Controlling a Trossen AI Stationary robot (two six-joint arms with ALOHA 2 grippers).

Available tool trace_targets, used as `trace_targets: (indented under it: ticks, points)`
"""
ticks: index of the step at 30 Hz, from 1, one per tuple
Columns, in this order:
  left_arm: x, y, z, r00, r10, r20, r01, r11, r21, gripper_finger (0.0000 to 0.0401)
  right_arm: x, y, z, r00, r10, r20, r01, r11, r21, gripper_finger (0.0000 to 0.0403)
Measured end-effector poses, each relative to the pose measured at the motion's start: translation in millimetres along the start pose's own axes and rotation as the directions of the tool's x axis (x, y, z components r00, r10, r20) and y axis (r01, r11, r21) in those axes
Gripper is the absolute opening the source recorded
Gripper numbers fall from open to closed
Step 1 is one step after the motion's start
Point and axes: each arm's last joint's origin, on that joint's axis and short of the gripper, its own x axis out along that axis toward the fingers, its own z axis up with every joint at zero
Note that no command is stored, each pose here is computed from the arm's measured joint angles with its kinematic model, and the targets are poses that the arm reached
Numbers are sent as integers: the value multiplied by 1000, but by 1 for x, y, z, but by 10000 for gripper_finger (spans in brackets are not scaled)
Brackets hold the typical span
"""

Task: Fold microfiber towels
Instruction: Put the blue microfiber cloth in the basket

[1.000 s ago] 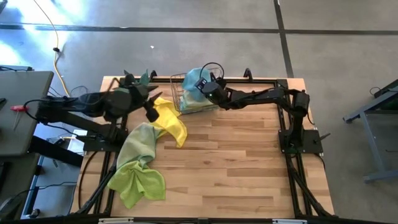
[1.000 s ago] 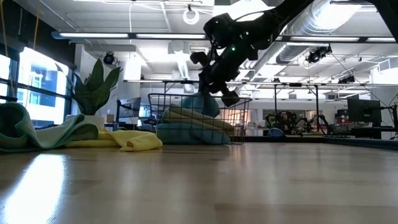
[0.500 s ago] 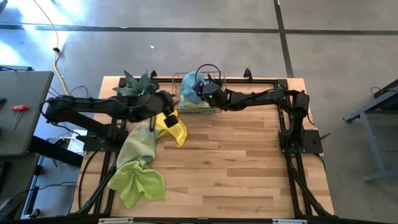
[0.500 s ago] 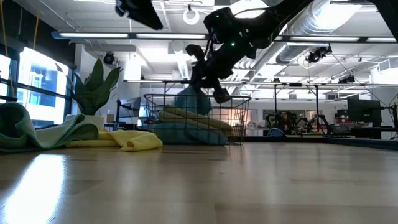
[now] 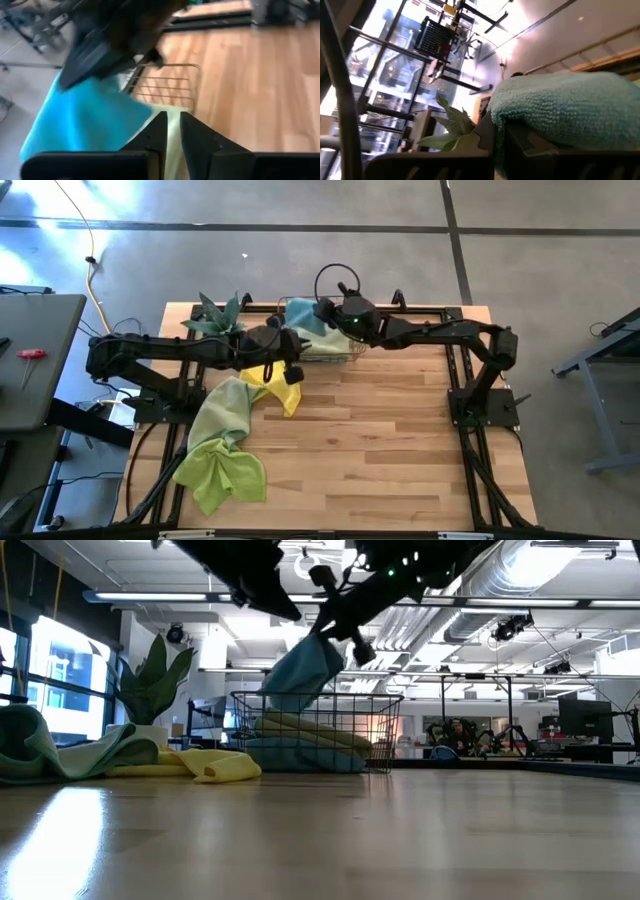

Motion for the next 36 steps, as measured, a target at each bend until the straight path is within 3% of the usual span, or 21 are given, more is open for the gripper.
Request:
trace_targets:
  ticks: [6, 9, 12, 15, 19, 22, 27, 31, 36]
  points:
    - [8, 19, -4, 999, -44, 29, 49, 984, -173, 41, -14, 10, 14, 999, 5, 47, -2, 999, -55, 0]
    - [10, 26, -4, 999, -32, 34, 40, 955, -293, 70, -18, 14, 23, 998, 24, 66, -19, 997, -68, 0]
    - [12, 32, -3, 994, -87, 74, 109, 908, -404, 109, -23, 19, 35, 994, 52, 97, -45, 996, -78, 0]
    - [13, 39, 3, 971, -166, 174, 236, 801, -550, 144, -30, 26, 48, 986, 96, 139, -83, 992, -95, 0]
    - [19, 44, 19, 917, -140, 372, 371, 639, -674, 173, -42, 41, 65, 952, 214, 217, -188, 973, -134, 0]
    - [20, 47, 35, 829, -88, 552, 511, 519, -685, 180, -51, 54, 73, 907, 321, 272, -279, 942, -185, 0]
    - [27, 46, 42, 731, -57, 680, 654, 344, -674, 181, -70, 71, 87, 834, 461, 304, -392, 882, -260, 0]
    - [30, 47, 46, 650, 10, 760, 731, 265, -628, 181, -85, 79, 96, 795, 506, 335, -436, 860, -263, 0]
    - [34, 47, 47, 589, 137, 797, 758, 248, -603, 181, -99, 86, 103, 754, 533, 384, -501, 845, -188, 0]
